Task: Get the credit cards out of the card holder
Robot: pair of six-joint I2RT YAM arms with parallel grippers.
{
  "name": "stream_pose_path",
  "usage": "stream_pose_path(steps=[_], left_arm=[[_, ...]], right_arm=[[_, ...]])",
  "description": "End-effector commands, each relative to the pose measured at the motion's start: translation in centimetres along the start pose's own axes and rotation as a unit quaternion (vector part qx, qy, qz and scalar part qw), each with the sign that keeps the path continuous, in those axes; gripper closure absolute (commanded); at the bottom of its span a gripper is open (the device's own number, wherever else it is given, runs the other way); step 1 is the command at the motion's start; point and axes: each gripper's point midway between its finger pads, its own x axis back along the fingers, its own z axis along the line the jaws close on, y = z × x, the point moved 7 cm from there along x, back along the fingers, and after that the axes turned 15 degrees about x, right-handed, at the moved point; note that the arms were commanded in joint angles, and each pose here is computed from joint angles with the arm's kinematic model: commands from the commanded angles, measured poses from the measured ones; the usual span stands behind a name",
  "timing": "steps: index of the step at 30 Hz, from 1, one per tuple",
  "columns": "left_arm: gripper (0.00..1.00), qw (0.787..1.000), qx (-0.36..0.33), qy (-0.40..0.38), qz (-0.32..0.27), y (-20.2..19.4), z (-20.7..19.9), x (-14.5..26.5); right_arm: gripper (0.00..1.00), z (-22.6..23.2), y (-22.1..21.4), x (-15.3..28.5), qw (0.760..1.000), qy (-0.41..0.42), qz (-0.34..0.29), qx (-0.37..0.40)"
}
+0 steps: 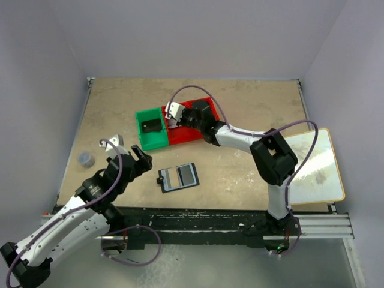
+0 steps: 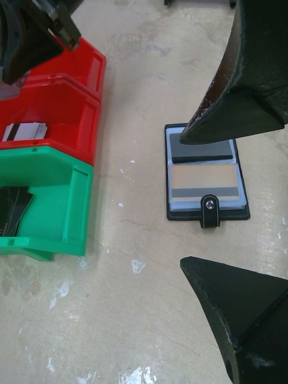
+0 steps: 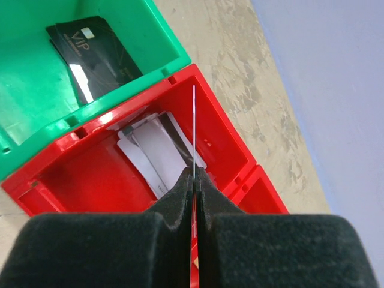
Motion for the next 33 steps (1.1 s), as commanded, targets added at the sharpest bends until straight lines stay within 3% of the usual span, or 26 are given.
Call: stream_pose_path(steps=[1, 14, 33], left_arm=[[0.27, 1.0, 0.005, -0.021, -0.021, 1.7, -1.1, 1.3], [0.27, 0.999, 0.009, -0.035, -0.039, 3.9, -1.8, 3.8], [0.27, 0.999, 0.009, -0.031, -0.042, 3.8, -1.6, 3.6]], right_arm=[[1.0, -2.6, 1.1, -1.2, 0.999, -0.009, -0.01, 0.038], [1.0, -2.2, -1.1, -4.0, 0.995, 0.013, 0.031, 0.096], [0.98, -0.7, -4.6, -7.1, 0.981, 0.037, 0.106, 0.156]])
